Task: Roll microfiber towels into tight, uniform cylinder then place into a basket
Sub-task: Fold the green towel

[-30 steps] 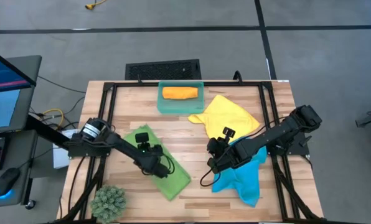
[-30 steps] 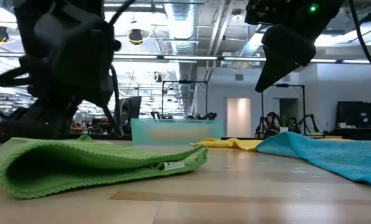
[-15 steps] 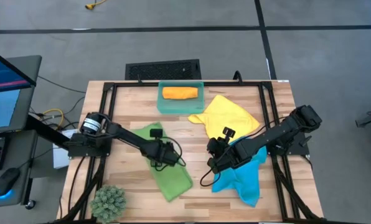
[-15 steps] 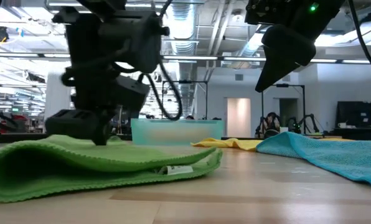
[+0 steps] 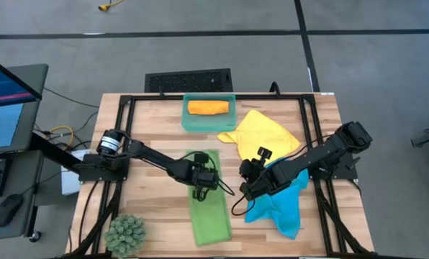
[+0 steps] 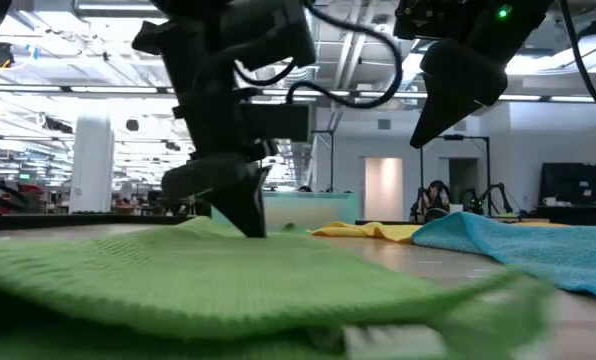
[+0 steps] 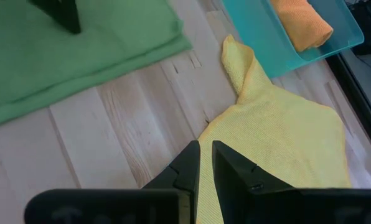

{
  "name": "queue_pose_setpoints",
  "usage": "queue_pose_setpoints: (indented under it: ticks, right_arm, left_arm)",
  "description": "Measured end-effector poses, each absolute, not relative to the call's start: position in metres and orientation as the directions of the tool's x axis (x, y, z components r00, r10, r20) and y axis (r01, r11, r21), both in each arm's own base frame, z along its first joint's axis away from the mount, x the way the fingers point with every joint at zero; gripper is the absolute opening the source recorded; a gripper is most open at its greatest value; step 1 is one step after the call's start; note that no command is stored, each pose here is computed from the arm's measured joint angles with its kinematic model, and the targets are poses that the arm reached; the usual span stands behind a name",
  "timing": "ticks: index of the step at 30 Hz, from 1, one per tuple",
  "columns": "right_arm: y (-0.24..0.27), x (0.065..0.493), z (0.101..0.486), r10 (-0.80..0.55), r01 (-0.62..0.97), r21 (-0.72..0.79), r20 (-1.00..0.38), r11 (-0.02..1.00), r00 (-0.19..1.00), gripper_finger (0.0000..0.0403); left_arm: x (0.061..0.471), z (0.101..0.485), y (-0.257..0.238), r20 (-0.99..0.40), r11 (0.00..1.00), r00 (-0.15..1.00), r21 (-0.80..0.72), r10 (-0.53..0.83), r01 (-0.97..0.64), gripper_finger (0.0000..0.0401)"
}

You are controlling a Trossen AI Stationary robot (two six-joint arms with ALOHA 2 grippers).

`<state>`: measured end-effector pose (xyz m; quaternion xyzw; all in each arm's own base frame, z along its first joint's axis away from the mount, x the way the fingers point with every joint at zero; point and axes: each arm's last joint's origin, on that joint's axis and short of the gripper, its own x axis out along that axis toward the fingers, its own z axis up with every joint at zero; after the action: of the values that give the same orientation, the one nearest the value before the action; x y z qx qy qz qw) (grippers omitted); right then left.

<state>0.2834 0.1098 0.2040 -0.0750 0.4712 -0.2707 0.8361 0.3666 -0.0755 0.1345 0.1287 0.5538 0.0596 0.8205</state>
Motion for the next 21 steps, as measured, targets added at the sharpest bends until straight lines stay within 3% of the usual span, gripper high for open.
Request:
queue_pose_setpoints:
  ticks: [6,10,15,21]
  right_arm:
    - [0.110,0.283,0.204,-0.523,0.378,-0.383,-0.747,0.843,0.410,0.0066]
    - [0.110,0.283,0.204,-0.523,0.377,-0.384,-0.747,0.843,0.409,0.0066]
    - [0.113,0.282,0.204,-0.519,0.367,-0.384,-0.747,0.847,0.416,0.0066]
    - [0.136,0.276,0.206,-0.470,0.319,-0.351,-0.739,0.880,0.483,0.0066]
  left_arm:
    - [0.373,0.147,-0.080,-0.886,0.954,0.395,0.293,0.245,0.066,0.0002]
    - [0.375,0.163,-0.092,-0.865,0.920,0.386,0.380,0.320,0.091,0.0002]
    - [0.368,0.190,-0.125,-0.831,0.872,0.391,0.474,0.397,0.123,0.0002]
    - [0.349,0.209,-0.185,-0.814,0.873,0.470,0.459,0.340,0.163,0.0002]
